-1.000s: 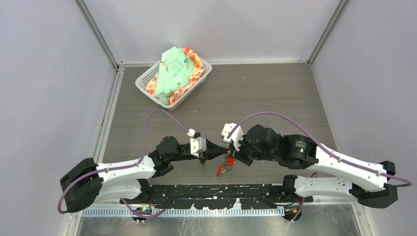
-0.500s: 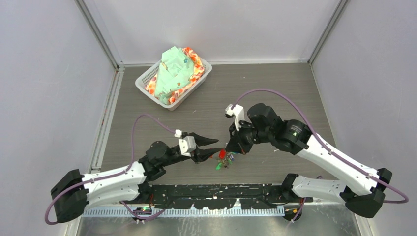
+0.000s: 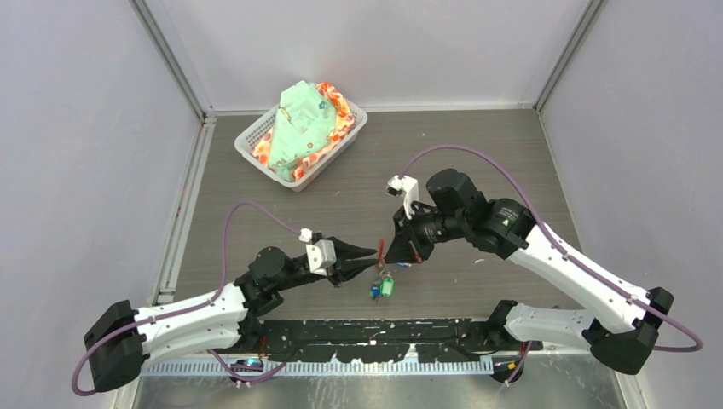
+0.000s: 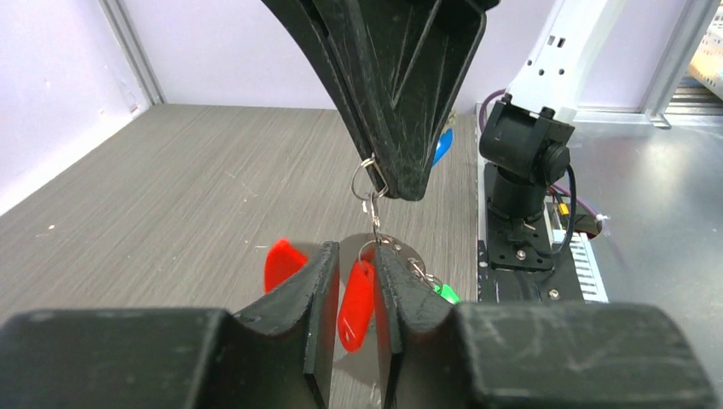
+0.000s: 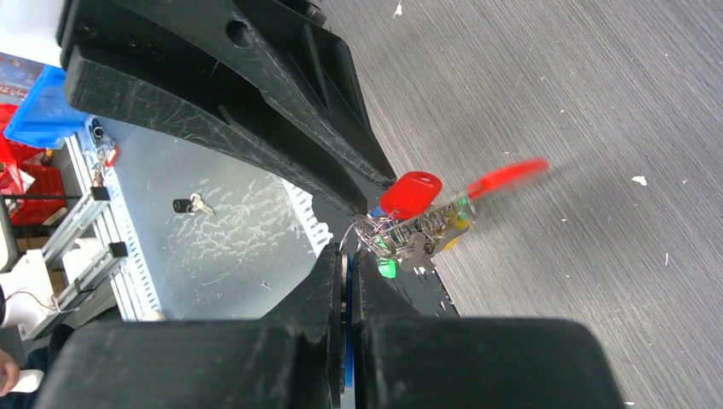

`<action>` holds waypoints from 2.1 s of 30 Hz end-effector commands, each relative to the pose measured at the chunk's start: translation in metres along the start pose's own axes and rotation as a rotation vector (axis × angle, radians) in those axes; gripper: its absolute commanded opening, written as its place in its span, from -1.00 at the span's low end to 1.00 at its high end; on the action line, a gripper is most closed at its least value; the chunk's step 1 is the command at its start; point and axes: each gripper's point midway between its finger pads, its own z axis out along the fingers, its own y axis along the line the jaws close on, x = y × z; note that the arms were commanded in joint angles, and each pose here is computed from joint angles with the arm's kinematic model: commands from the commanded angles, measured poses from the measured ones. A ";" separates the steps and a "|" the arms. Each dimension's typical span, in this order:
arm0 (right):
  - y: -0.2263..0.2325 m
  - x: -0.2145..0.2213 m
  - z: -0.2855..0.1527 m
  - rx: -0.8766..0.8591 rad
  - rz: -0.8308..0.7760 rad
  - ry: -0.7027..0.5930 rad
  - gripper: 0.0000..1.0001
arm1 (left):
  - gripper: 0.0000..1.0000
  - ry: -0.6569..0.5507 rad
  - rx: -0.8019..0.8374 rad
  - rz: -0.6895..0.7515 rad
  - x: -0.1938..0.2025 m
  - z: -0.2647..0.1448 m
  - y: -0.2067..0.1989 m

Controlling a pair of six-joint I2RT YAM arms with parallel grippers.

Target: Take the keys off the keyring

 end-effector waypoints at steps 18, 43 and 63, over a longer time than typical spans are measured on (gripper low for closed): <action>0.019 -0.025 -0.012 -0.068 -0.057 -0.119 -0.98 | -0.55 -0.042 0.045 -0.008 -0.011 0.010 -0.005; 0.011 -0.026 -0.010 -0.030 -0.041 -0.137 -0.98 | -0.58 -0.088 0.055 -0.021 -0.027 0.016 -0.006; -0.002 -0.013 -0.003 0.012 -0.031 -0.096 -0.98 | -0.99 -0.071 0.065 -0.024 -0.046 0.013 -0.008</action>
